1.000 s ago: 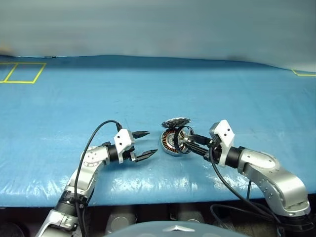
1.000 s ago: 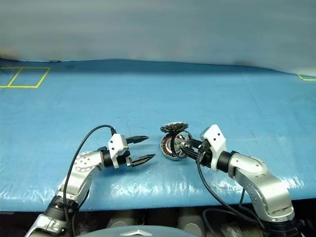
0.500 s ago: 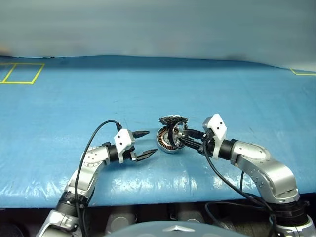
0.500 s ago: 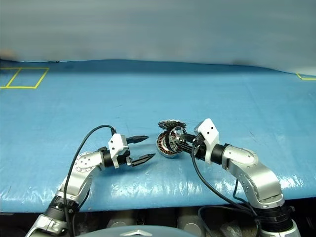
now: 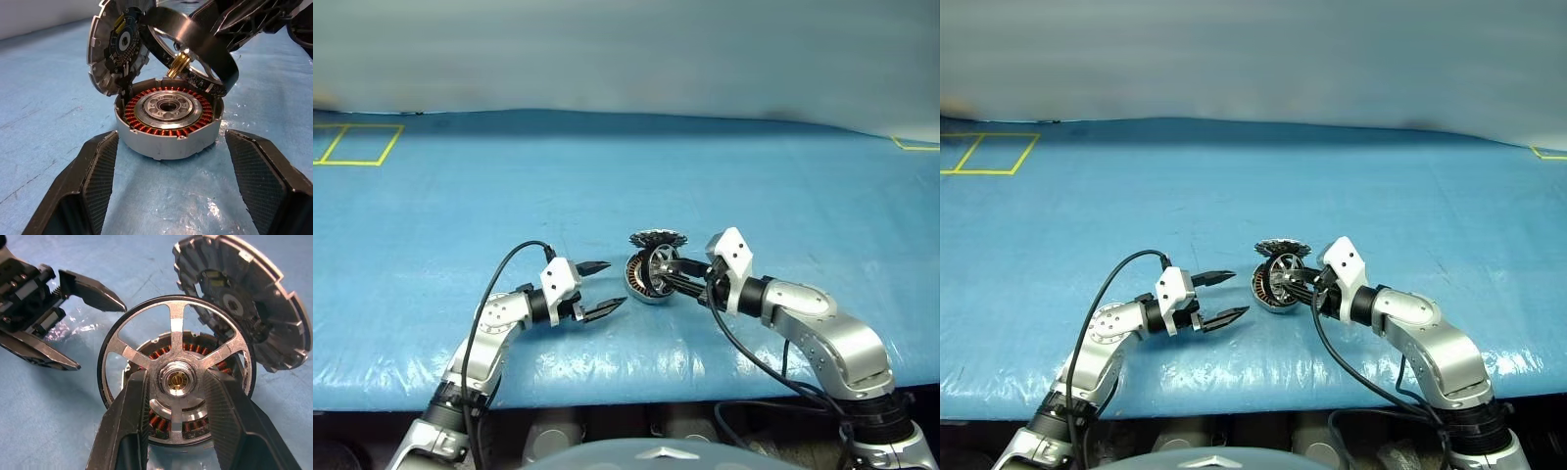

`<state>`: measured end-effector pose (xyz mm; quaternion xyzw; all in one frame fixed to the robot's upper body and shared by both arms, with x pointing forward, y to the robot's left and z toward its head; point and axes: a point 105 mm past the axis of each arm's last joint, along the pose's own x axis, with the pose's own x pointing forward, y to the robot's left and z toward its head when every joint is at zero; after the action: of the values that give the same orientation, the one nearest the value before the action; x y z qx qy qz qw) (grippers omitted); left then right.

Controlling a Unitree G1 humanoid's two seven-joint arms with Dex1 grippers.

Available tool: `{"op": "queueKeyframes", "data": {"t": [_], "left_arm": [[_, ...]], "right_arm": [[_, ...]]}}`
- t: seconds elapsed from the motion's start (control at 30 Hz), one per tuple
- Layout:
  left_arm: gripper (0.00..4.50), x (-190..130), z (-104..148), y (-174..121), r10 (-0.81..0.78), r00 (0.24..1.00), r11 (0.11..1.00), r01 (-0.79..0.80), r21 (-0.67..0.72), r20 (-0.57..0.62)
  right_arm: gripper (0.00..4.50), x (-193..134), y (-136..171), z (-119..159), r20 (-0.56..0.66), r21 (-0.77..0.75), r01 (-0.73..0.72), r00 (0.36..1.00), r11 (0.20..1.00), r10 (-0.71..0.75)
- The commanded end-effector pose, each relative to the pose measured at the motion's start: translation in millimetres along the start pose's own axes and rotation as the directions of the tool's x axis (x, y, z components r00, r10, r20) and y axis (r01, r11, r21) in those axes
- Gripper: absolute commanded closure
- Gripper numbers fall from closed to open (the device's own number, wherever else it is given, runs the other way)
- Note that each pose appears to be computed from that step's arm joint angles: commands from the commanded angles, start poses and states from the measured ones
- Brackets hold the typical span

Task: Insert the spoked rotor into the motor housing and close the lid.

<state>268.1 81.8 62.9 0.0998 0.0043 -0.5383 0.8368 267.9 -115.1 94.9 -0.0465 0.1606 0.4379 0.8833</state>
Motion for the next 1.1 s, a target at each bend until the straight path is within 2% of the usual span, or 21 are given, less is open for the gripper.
{"op": "queueKeyframes", "data": {"t": [0.03, 0.27, 0.47, 0.83, 0.93, 1.1], "left_arm": [[0.76, 3.0, 10.6, -2.0, -0.014, 1.0, 0.999, 0.013, 0.032, 0.026], [0.76, 3.9, 11.4, -2.4, -0.015, 0.999, 0.999, 0.014, 0.03, 0.032], [0.76, 4.2, 12.8, -2.6, -0.009, 0.999, 1.0, 0.008, 0.027, 0.035], [0.76, 3.8, 12.4, -2.6, -0.001, 0.999, 1.0, 0.001, 0.017, 0.038], [0.76, 3.5, 12.5, -2.2, 0.002, 0.999, 1.0, -0.002, 0.021, 0.035], [0.76, 3.5, 11.9, -1.5, 0.001, 1.0, 1.0, -0.002, 0.023, 0.031]], "right_arm": [[3.21, -2.0, 0.5, 9.6, 0.024, -0.021, -0.013, 1.0, 1.0, 0.013], [3.21, 2.9, 1.9, 3.8, -0.018, -0.057, -0.014, 1.0, 0.998, 0.013], [1.3, 5.4, -0.2, 5.0, -0.018, -0.06, 0.0, 1.0, 0.998, -0.001], [1.3, -1.7, 1.8, 20.7, 0.076, -0.041, -0.012, 0.997, 0.999, 0.015], [1.86, 0.2, 6.9, 21.2, 0.103, -0.024, -0.027, 0.994, 0.999, 0.03], [3.5, 14.2, 14.3, 12.3, 0.1, 0.001, -0.035, 0.994, 0.999, 0.035]]}}
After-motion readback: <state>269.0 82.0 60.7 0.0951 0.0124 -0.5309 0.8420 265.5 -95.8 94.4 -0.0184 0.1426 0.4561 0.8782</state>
